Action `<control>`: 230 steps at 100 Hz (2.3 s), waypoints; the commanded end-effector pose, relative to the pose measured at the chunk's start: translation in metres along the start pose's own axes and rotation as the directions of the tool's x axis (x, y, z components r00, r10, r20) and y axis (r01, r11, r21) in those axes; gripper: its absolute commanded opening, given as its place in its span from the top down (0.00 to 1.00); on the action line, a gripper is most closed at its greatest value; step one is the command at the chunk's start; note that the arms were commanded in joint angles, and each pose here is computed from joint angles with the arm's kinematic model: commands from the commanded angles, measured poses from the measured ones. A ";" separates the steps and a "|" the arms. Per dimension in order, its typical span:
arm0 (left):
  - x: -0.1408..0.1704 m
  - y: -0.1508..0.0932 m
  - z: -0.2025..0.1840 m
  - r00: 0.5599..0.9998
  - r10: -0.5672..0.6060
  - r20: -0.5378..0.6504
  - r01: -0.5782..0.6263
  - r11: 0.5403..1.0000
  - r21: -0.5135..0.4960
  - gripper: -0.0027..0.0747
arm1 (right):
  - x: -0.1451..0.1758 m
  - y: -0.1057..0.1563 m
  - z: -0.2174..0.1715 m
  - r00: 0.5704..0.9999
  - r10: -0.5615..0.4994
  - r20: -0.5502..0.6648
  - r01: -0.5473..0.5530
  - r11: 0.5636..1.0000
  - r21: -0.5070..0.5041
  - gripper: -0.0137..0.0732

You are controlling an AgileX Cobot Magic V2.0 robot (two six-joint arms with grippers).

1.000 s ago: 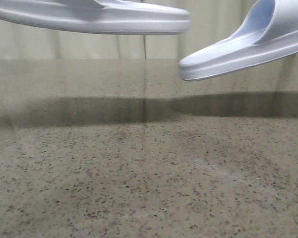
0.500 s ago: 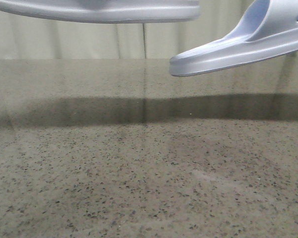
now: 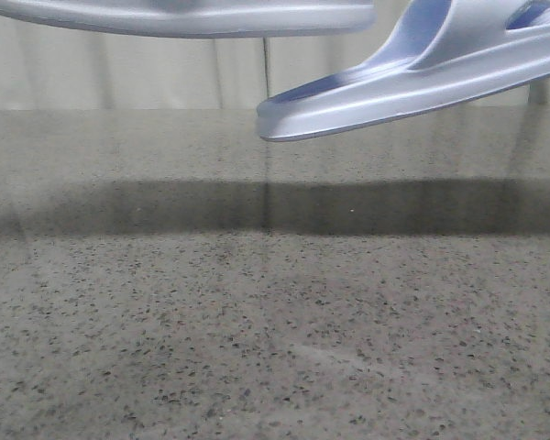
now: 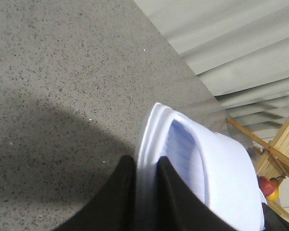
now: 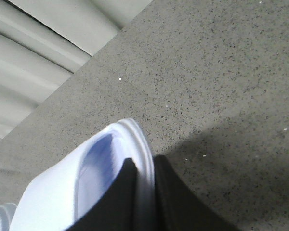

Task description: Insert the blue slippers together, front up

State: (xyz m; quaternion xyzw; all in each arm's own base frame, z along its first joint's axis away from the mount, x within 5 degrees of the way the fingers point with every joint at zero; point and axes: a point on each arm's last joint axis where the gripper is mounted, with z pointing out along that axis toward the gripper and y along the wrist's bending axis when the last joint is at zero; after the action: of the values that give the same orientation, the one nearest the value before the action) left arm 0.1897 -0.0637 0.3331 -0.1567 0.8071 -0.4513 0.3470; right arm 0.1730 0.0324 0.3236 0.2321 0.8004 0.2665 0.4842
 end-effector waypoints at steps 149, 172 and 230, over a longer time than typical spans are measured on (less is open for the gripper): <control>-0.002 -0.019 -0.007 0.997 -0.076 0.001 0.075 0.990 0.122 0.94 | -0.005 0.041 -0.012 0.993 0.069 0.094 -0.040 0.959 -0.281 0.94; 0.000 -0.020 -0.007 0.997 -0.080 -0.021 0.082 0.988 0.134 0.94 | -0.006 0.043 -0.012 0.992 0.079 0.102 -0.045 0.954 -0.298 0.94; 0.000 -0.025 -0.008 0.996 -0.085 -0.032 0.090 0.977 0.192 0.94 | -0.004 0.051 -0.015 0.988 0.114 0.104 -0.070 0.931 -0.358 0.94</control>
State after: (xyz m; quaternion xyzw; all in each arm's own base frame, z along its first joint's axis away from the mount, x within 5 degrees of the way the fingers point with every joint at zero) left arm 0.1871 -0.0697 0.3407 -0.1583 0.7804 -0.5086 0.3276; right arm 0.1699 0.0651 0.3432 0.2006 0.7391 0.3874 0.5132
